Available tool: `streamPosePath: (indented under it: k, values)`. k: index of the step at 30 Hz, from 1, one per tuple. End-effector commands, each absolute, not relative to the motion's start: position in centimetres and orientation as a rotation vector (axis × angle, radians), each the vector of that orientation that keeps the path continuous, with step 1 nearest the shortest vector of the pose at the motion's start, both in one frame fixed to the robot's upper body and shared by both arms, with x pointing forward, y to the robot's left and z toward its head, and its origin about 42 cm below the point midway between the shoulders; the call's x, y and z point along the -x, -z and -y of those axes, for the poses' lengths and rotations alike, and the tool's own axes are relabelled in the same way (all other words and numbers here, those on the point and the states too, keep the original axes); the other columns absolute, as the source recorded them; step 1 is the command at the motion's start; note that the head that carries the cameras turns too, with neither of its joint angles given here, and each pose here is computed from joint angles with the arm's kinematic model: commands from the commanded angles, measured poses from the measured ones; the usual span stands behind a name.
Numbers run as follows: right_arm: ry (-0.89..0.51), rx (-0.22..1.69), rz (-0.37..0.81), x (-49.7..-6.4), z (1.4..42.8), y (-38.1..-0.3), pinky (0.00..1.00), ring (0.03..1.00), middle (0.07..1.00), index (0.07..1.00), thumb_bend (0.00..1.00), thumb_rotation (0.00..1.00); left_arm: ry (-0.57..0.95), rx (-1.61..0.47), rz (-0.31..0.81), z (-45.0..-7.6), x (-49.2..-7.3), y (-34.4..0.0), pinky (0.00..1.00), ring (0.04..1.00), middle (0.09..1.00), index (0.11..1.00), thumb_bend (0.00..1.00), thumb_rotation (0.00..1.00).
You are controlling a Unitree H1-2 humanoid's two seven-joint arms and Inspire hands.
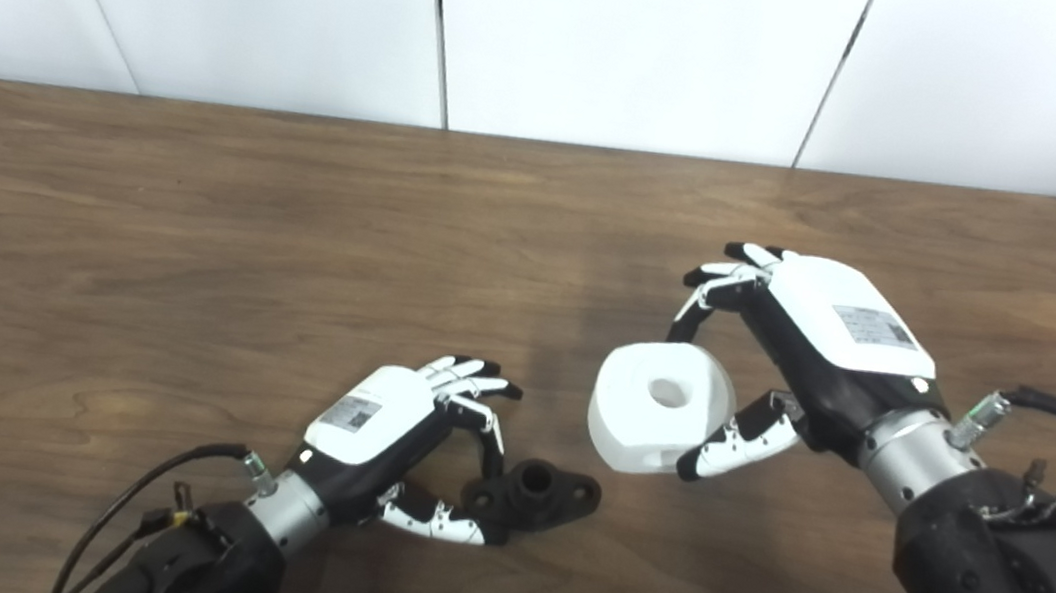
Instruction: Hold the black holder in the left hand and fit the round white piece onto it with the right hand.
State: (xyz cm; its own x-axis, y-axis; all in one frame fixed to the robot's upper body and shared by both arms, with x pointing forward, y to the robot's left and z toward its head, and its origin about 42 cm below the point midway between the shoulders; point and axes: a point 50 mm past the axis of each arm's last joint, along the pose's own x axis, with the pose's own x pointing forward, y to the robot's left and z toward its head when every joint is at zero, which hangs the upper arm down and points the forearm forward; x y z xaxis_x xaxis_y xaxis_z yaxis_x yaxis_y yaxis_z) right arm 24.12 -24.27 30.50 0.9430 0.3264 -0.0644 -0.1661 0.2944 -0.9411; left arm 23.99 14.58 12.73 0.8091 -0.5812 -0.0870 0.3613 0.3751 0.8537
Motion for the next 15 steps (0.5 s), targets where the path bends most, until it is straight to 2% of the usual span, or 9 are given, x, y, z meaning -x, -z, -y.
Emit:
streamPosePath:
  k: [1, 15]
  values:
    - [-0.292, 1.222, 0.226, -23.7, 23.9, -32.0, 0.99, 0.953, 0.830, 0.485, 0.52, 0.13, 0.681, -1.102, 0.037, -16.5, -23.3, -10.1, 0.94, 0.941, 0.871, 0.491, 0.51, 0.05]
    - [-0.335, 1.181, 0.278, -23.3, 21.5, -32.5, 0.98, 0.947, 0.821, 0.484, 0.52, 0.14, 0.683, -1.111, 0.016, -17.5, -23.3, -10.6, 0.93, 0.932, 0.868, 0.491, 0.51, 0.05]
